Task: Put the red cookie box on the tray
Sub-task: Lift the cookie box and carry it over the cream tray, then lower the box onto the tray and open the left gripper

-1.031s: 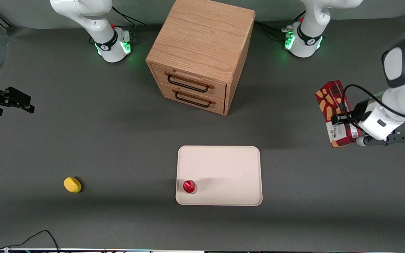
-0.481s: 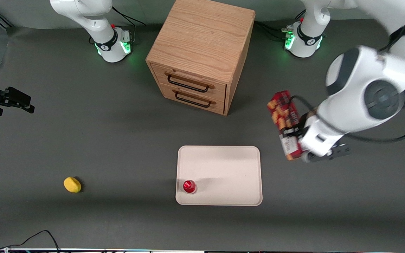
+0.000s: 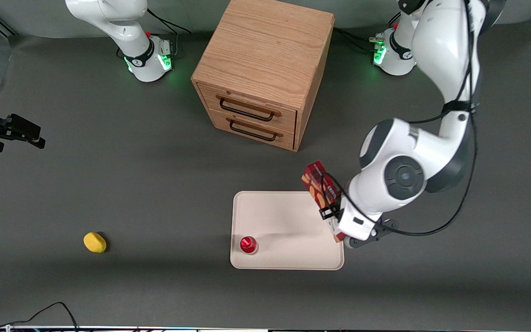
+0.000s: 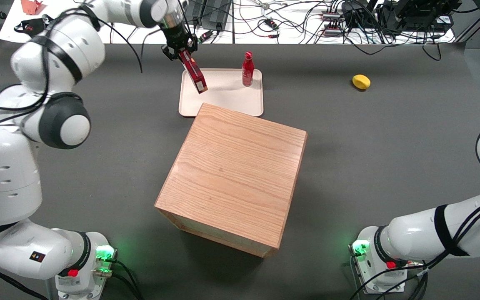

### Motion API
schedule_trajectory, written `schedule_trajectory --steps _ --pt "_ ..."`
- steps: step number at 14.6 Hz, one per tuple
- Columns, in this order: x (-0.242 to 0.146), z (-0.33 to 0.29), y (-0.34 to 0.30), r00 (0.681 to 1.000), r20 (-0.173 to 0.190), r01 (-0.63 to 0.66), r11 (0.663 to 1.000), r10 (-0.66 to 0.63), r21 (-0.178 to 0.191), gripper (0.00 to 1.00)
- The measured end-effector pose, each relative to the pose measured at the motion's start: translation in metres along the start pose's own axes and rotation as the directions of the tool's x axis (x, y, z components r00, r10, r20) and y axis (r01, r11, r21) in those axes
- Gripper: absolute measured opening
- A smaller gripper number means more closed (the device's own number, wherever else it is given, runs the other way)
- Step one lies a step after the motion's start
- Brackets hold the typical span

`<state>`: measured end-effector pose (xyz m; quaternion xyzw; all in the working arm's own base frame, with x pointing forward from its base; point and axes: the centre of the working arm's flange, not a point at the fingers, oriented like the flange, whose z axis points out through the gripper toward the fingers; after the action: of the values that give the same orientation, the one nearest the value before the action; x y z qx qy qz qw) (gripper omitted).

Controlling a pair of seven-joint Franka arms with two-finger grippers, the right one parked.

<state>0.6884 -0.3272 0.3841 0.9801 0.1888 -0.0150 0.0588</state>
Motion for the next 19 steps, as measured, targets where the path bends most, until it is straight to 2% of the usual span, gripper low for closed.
schedule_trajectory --steps 2,6,19 --pt "0.005 0.04 0.004 0.999 -0.035 -0.015 1.0 0.016 0.023 0.29" --pt "0.013 0.097 0.005 0.998 -0.052 -0.019 1.0 0.02 0.015 0.29" --pt "0.012 0.16 0.001 0.992 -0.121 -0.05 0.999 0.047 -0.022 0.28"
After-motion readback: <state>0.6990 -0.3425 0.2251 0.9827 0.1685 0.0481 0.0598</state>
